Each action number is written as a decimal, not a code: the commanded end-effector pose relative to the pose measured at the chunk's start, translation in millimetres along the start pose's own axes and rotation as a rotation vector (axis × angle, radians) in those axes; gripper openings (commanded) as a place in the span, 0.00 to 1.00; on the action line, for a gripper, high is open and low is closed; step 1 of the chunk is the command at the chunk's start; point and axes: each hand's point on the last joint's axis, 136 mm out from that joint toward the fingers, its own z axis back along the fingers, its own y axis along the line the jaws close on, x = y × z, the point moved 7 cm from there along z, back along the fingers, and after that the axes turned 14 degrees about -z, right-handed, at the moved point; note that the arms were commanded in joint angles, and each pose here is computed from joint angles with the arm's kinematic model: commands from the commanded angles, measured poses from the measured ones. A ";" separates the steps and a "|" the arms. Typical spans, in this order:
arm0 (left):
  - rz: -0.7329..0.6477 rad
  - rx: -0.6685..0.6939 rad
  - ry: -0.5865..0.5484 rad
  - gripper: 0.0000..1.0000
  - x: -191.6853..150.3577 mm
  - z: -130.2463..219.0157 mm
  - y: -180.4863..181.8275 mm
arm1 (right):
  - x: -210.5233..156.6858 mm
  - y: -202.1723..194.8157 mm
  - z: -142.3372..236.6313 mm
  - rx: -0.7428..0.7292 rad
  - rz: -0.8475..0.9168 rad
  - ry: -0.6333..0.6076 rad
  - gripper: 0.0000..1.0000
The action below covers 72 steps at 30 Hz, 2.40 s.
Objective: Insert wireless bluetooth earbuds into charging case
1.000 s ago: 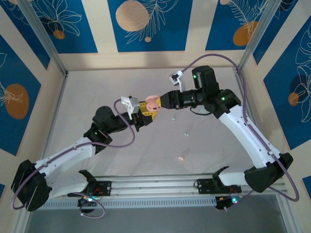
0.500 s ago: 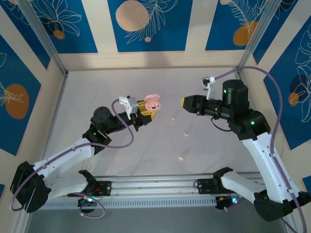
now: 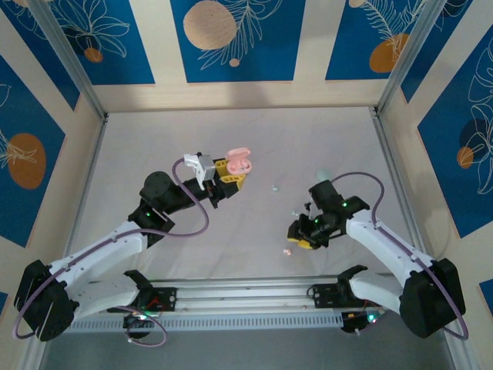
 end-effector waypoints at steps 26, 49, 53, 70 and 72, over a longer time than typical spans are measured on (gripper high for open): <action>-0.002 0.015 -0.046 0.32 9.5 4.3 -1.6 | 11.7 27.9 -58.7 -0.130 0.060 0.069 0.45; -0.020 0.035 -0.019 0.33 5.7 7.6 -1.5 | 22.7 72.1 -75.4 -0.346 0.307 -0.003 0.44; -0.020 0.033 -0.019 0.33 5.2 6.6 -1.2 | 18.3 70.2 -77.6 -0.426 0.363 -0.013 0.39; -0.022 0.042 -0.019 0.33 7.1 9.4 -1.2 | 12.4 75.1 -89.1 -0.566 0.444 -0.027 0.28; -0.020 0.042 -0.016 0.33 6.0 8.9 -1.1 | 12.2 74.7 -89.1 -0.572 0.447 -0.026 0.26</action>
